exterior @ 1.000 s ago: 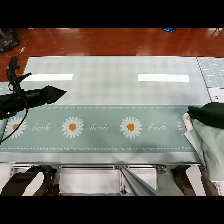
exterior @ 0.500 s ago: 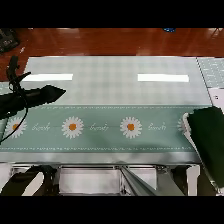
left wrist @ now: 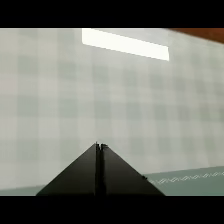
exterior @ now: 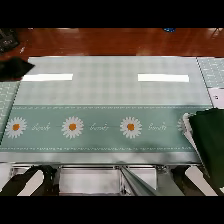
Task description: Fold the shirts.
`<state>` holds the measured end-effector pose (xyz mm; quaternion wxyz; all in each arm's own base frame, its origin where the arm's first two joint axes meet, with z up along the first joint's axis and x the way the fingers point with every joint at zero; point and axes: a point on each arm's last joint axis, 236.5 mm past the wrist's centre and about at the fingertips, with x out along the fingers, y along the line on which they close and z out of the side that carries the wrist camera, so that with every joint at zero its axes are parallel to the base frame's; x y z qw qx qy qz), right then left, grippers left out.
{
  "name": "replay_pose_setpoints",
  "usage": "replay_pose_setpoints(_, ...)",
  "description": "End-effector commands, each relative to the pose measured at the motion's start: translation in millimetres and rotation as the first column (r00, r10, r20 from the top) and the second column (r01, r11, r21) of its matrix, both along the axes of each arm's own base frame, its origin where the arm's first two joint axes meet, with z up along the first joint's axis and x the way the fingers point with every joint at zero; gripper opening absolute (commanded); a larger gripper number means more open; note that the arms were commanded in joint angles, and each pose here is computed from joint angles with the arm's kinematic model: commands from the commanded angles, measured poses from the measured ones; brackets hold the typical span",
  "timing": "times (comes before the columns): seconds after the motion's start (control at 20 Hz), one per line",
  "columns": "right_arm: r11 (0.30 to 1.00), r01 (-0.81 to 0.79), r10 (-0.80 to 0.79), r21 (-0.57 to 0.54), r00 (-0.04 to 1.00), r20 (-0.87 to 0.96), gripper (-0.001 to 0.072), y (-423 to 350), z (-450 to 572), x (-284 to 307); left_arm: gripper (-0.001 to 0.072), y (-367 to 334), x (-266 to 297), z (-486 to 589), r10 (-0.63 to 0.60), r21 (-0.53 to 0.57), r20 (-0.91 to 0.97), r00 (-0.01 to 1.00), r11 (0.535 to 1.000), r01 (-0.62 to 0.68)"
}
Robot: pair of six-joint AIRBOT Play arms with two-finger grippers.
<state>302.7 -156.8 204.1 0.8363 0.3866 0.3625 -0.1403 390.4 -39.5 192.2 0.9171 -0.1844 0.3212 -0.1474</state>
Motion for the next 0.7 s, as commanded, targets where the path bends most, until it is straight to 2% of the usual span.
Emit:
replay_pose_setpoints(0.0,0.91,-0.396,0.413,-0.121,0.892,0.183,0.0025,127,46,109,0.0015,-36,15,51,-0.103,0.013,0.06,0.993,0.995,0.102)
replay_pose_setpoints(0.1,0.745,-0.616,0.613,-0.255,0.784,-0.099,0.0025,199,-19,118,0.0015,-76,17,25,-0.202,0.083,0.0,0.979,0.976,0.201)
replay_pose_setpoints(0.15,0.663,-0.685,0.633,-0.303,0.729,-0.262,0.0024,219,-56,117,0.0015,-85,19,-2,-0.207,0.12,-0.061,0.976,0.97,0.213)
replay_pose_setpoints(0.25,0.573,-0.749,0.623,-0.332,0.661,-0.418,0.0024,253,-103,121,0.0015,-87,24,-66,-0.182,0.196,-0.209,0.961,0.955,0.223)
replay_pose_setpoints(0.3,0.542,-0.776,0.647,-0.323,0.63,-0.43,0.0024,274,-119,125,0.0015,-87,23,-91,-0.164,0.189,-0.285,0.944,0.956,0.224)
replay_pose_setpoints(0.5,0.553,-0.807,0.635,-0.208,0.569,-0.522,0.0024,297,-176,122,0.0016,-86,25,-118,-0.153,0.169,-0.362,0.919,0.959,0.226)
replay_pose_setpoints(0.65,0.546,-0.813,0.63,-0.202,0.558,-0.54,0.0025,295,-181,120,0.0016,-81,26,-116,-0.143,0.171,-0.357,0.923,0.961,0.215)
